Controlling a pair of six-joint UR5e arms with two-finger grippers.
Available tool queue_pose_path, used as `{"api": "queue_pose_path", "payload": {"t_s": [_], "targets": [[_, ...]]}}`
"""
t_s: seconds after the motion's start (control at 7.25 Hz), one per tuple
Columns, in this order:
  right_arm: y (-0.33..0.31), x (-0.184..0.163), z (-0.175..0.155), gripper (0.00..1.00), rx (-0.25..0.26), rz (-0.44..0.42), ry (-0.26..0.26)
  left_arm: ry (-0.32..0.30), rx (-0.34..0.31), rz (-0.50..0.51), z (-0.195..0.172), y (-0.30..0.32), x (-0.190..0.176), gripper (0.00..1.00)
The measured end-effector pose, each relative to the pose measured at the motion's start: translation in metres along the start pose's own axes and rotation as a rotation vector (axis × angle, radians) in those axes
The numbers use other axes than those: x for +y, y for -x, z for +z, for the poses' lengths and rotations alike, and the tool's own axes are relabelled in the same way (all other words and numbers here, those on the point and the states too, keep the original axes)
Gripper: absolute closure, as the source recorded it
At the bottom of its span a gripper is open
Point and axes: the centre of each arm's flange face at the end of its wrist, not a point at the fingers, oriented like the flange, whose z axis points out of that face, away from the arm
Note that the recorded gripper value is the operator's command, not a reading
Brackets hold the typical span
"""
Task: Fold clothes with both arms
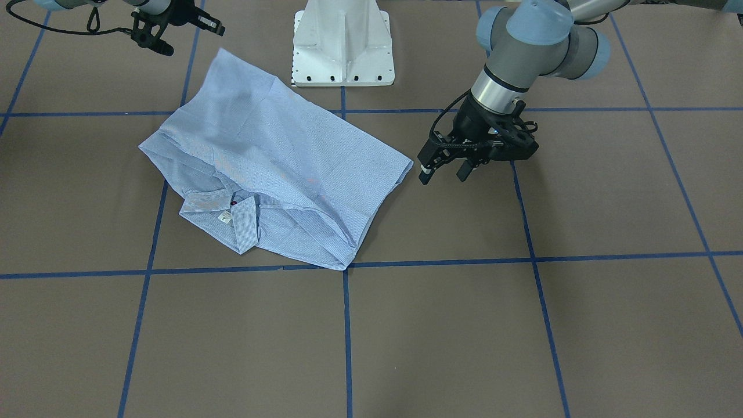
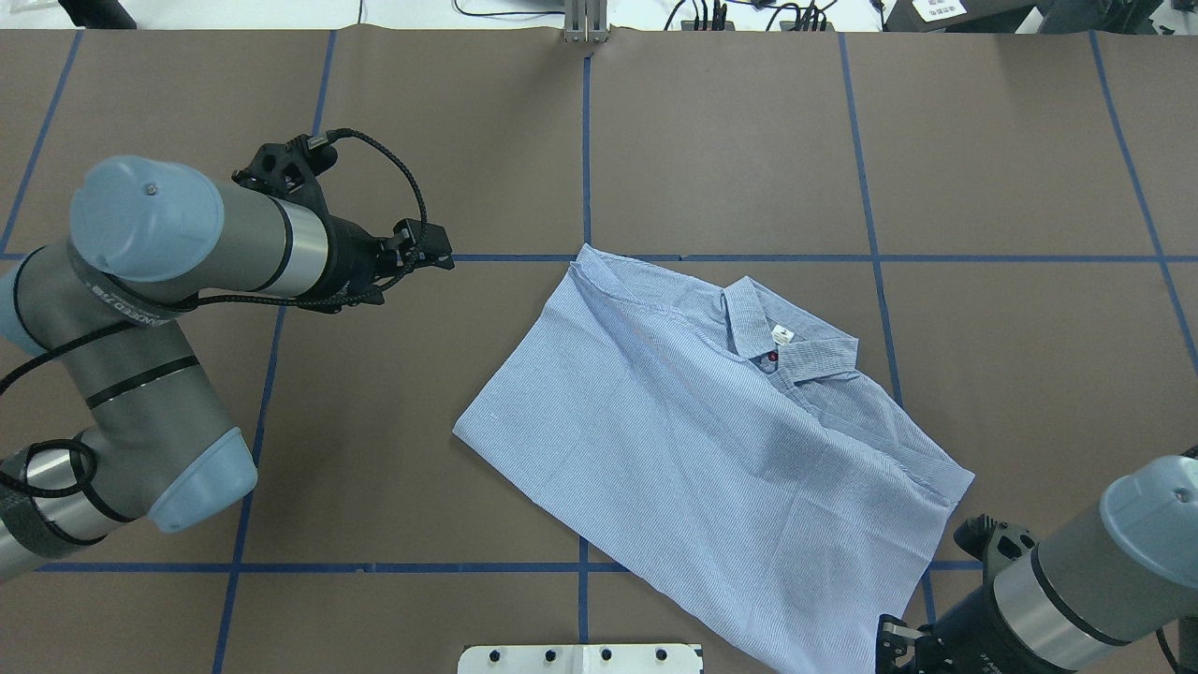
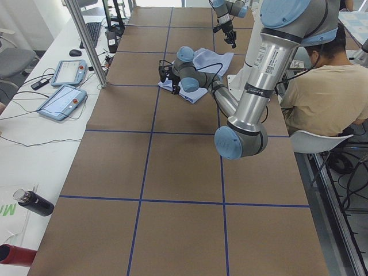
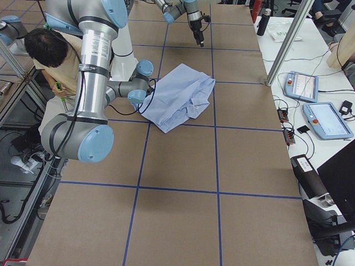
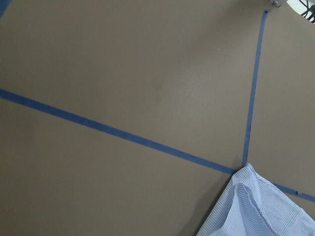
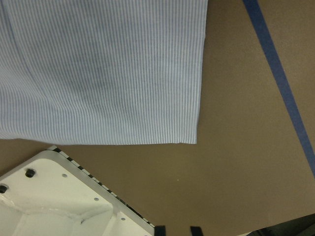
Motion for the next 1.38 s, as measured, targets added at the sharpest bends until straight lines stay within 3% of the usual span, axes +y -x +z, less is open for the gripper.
{"api": "queue_pose_path", "payload": {"t_s": [0.14, 0.41, 0.69, 1.1, 1.24, 1.38], "targets": [[0.003, -0.005, -0.007, 0.00, -0.018, 0.008, -0.013, 0.024, -0.011, 0.002, 0.008, 0.002, 0.015, 0.14], [0.028, -0.039, -0.043, 0.00, -0.131, 0.044, -0.090, 0.084, -0.083, 0.000, 0.032, 0.006, 0.058, 0.41], [0.065, -0.077, -0.073, 0.00, -0.237, 0.070, -0.160, 0.123, -0.165, -0.011, 0.064, 0.010, 0.111, 0.46], [0.084, -0.103, -0.080, 0.00, -0.269, 0.089, -0.197, 0.116, -0.205, -0.008, 0.091, 0.009, 0.130, 0.49], [0.084, -0.105, -0.082, 0.00, -0.271, 0.093, -0.202, 0.113, -0.208, -0.009, 0.093, 0.010, 0.129, 0.55], [0.084, -0.107, -0.084, 0.00, -0.274, 0.095, -0.204, 0.109, -0.210, -0.009, 0.093, 0.010, 0.127, 0.74]]}}
